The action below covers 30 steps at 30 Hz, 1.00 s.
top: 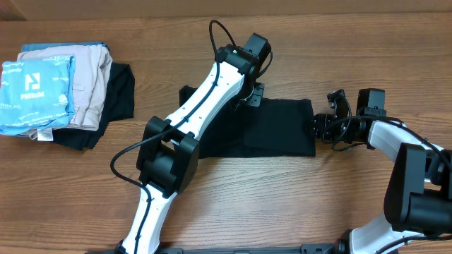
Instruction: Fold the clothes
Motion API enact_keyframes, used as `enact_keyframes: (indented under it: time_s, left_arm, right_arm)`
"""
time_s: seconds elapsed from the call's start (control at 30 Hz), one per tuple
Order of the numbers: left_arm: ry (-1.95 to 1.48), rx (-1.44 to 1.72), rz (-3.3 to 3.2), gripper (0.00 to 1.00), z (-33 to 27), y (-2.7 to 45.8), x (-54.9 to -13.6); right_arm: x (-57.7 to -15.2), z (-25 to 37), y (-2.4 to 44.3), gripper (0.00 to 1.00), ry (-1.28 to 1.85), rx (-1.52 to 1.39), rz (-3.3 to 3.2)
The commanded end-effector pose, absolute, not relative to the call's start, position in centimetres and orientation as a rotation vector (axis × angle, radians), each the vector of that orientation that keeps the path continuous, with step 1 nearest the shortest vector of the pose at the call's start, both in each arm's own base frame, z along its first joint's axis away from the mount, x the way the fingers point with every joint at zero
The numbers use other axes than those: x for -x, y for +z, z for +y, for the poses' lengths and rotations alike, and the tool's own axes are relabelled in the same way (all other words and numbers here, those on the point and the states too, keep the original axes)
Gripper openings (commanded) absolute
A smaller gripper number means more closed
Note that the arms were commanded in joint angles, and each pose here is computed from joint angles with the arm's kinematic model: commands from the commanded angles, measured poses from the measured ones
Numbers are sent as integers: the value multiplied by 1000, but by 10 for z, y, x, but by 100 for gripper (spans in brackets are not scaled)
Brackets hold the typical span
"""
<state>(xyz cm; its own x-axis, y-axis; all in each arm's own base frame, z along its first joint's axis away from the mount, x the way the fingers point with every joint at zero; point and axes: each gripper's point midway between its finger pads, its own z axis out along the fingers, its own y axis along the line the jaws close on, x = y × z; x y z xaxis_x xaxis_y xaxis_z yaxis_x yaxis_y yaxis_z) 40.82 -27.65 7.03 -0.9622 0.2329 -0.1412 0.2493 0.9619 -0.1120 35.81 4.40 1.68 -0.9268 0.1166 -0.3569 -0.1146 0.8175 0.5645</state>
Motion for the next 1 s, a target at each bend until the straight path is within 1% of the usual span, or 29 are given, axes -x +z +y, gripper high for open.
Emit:
enact_keyframes:
  time_s: [0.0, 0.03, 0.07, 0.1, 0.13, 0.17, 0.2, 0.23, 0.4, 0.5, 0.63, 0.73, 0.87, 0.97]
  left_arm:
    - [-216, -361, 2984, 26, -279, 75, -405]
    - [-215, -361, 2983, 30, -279, 75, -406]
    - [-216, -361, 2983, 31, -279, 75, -406]
    - [-216, -360, 2983, 31, -279, 75, -406]
    - [-216, -357, 2982, 27, -278, 75, -407]
    - [-218, -370, 2976, 16, -279, 75, -407]
    - [-218, -399, 2963, 7, -279, 76, -410]
    - [-221, -397, 2961, 4, -278, 76, -411]
    - [-381, -367, 2978, 4, -281, 85, -412]
    - [-703, -391, 2976, 4, -309, 98, -402]
    - [-791, -466, 2906, 4, -339, 101, -401]
    - [-796, -495, 2919, 4, -355, 88, -392]
    - [-771, -541, 2991, 4, -370, 52, -375]
    - [-740, -533, 3056, 4, -366, 30, -368]
  right_arm:
    - [-357, 44, 15, 39, 844, 9, 2621]
    - [-357, 43, 14, 37, 834, 7, 2625]
    - [-357, 40, 12, 32, 808, -2, 2636]
    - [-357, 37, 10, 18, 777, -8, 2647]
    - [-358, 36, 9, 7, 765, -9, 2647]
    - [-361, 35, 10, 4, 760, -4, 2637]
    - [-366, 32, 12, 4, 756, -31, 2616]
    - [-370, 28, 14, 4, 753, -65, 2602]
    - [-388, -14, 32, 4, 708, -192, 2556]
    - [-402, -39, 55, 4, 679, -246, 2526]
    - [-408, -42, 66, 4, 675, -244, 2521]
    - [-407, -42, 65, 4, 670, -251, 2531]
    - [-406, -42, 64, 4, 673, -255, 2536]
    - [-405, -42, 64, 4, 672, -256, 2538]
